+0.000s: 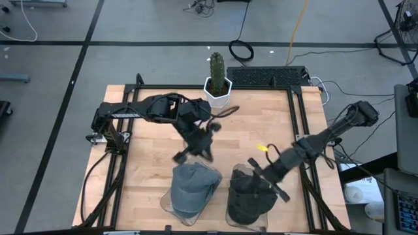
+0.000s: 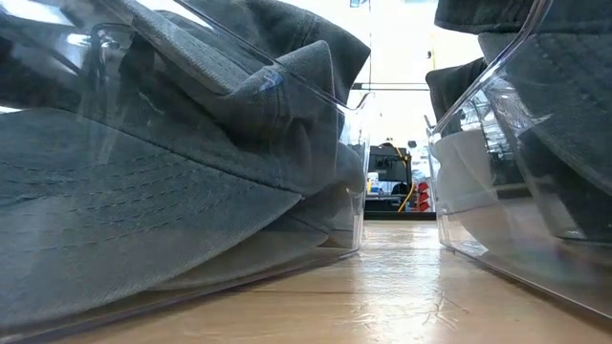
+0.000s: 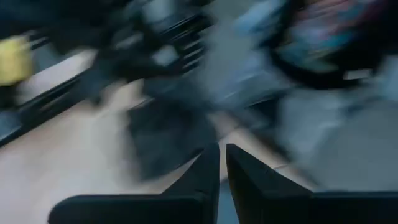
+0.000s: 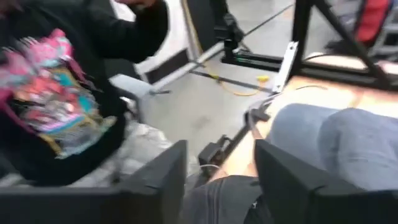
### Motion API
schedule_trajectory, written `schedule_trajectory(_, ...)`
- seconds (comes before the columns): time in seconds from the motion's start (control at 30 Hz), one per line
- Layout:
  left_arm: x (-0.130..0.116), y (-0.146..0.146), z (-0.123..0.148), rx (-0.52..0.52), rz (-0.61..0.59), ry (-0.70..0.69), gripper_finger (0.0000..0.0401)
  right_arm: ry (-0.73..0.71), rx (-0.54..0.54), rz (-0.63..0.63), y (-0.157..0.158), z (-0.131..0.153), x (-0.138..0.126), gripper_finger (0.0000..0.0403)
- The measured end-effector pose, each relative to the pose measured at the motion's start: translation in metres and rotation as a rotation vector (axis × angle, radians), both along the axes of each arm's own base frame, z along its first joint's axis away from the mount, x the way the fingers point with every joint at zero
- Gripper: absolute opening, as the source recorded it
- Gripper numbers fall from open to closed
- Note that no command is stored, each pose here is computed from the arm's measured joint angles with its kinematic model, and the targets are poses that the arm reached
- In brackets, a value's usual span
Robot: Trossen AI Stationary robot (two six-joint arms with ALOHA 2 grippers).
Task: Pick & Place hat
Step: Return to Home Position
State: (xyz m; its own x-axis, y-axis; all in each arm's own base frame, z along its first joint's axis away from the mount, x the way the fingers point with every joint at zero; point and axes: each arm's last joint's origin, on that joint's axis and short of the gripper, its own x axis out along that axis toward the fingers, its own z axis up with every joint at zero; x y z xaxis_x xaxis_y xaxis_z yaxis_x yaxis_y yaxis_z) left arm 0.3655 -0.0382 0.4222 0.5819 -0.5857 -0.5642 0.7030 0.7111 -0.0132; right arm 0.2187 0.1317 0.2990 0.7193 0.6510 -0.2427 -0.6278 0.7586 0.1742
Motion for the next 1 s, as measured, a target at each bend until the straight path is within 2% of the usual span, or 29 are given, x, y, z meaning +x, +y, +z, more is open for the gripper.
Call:
schedule_trajectory(0.1,0.000,-0.013,-0.005,-0.064,-0.155,-0.029,0.0037,-0.016,-0.037,-0.060,0.013,-0.001,-0.008,0.0100)
schedule_trajectory(0.2,0.007,-0.025,-0.028,-0.061,-0.191,-0.043,0.0037,0.041,-0.029,-0.071,0.019,-0.001,-0.016,0.0036)
schedule_trajectory(0.27,0.006,-0.031,-0.047,-0.078,-0.176,-0.004,0.0037,0.093,-0.024,-0.044,0.017,0.006,-0.025,0.0010)
schedule_trajectory(0.4,-0.013,-0.032,-0.071,-0.130,-0.143,-0.028,0.0037,0.090,-0.022,-0.028,0.003,0.021,-0.053,0.0019)
schedule_trajectory(0.5,-0.031,-0.030,-0.090,-0.173,-0.111,-0.123,0.0037,0.034,-0.058,-0.081,-0.013,0.018,-0.073,0.0026)
schedule_trajectory(0.57,-0.050,-0.028,-0.097,-0.194,-0.066,-0.201,0.0037,-0.022,-0.069,-0.169,-0.026,0.014,-0.084,0.0025)
schedule_trajectory(0.73,-0.103,-0.012,-0.120,-0.163,0.271,-0.380,0.0037,-0.127,-0.102,-0.472,-0.057,-0.005,-0.108,0.0012)
schedule_trajectory(0.8,-0.121,-0.006,-0.132,-0.179,0.358,-0.434,0.0037,-0.184,-0.126,-0.557,-0.066,-0.013,-0.115,0.0007)
schedule_trajectory(0.87,-0.136,-0.004,-0.136,-0.229,0.383,-0.514,0.0037,-0.231,-0.148,-0.631,-0.074,-0.024,-0.122,0.0002)
schedule_trajectory(1.0,-0.161,0.001,-0.158,-0.281,0.416,-0.541,0.0037,-0.327,-0.136,-0.697,-0.084,-0.046,-0.131,0.0003)
